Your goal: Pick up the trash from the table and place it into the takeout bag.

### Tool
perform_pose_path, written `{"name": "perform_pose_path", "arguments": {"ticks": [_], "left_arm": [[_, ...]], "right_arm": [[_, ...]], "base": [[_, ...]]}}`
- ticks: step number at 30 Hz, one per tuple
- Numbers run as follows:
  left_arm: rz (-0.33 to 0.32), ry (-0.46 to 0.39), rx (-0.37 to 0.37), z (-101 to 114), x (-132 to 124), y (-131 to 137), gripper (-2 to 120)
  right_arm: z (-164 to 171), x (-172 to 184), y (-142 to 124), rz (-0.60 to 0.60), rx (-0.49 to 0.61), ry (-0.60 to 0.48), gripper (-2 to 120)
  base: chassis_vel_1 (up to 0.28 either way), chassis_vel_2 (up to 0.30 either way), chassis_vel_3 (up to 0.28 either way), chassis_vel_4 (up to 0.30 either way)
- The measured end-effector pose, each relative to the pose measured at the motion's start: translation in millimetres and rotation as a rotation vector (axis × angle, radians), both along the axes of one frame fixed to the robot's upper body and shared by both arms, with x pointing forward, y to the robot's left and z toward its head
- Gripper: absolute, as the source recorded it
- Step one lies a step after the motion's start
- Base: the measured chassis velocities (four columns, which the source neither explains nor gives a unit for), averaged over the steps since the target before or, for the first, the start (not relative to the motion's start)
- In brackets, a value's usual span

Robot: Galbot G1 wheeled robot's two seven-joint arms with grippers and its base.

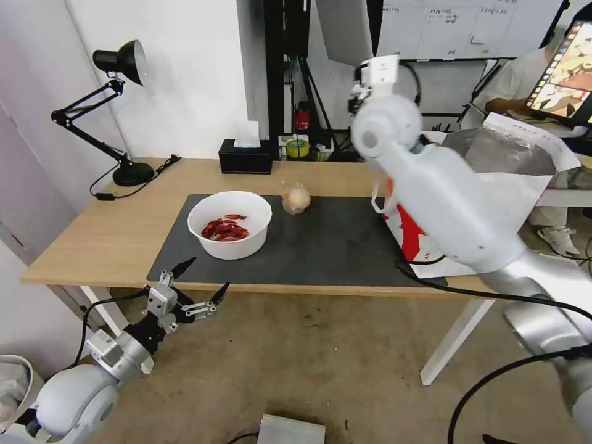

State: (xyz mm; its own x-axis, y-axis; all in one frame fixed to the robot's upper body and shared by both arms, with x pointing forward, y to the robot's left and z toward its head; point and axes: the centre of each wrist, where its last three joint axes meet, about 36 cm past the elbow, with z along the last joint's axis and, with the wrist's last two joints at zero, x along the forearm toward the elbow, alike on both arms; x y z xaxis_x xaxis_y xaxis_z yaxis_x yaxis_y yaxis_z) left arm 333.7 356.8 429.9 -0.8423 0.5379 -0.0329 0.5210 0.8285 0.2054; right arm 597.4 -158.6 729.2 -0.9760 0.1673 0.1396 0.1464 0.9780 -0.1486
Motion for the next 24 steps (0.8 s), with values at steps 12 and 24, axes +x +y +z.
{"name": "perform_pose_path", "arguments": {"ticks": [12,24], "left_arm": [[-0.021,-0.008,0.003,3.7,5.7,-3.6,100],[-0.036,-0.005,0.001,3.4,7.5,-8.4,100]], "right_arm": [[-33.3,-30.0,-83.3,-0.101,-0.025,0.062,0],[-55.6,-54.0,-106.8,-0.109,0.073,0.129,12]], "base": [[0.0,0.0,0.0,0.0],[0.0,0.0,0.0,0.0]]}}
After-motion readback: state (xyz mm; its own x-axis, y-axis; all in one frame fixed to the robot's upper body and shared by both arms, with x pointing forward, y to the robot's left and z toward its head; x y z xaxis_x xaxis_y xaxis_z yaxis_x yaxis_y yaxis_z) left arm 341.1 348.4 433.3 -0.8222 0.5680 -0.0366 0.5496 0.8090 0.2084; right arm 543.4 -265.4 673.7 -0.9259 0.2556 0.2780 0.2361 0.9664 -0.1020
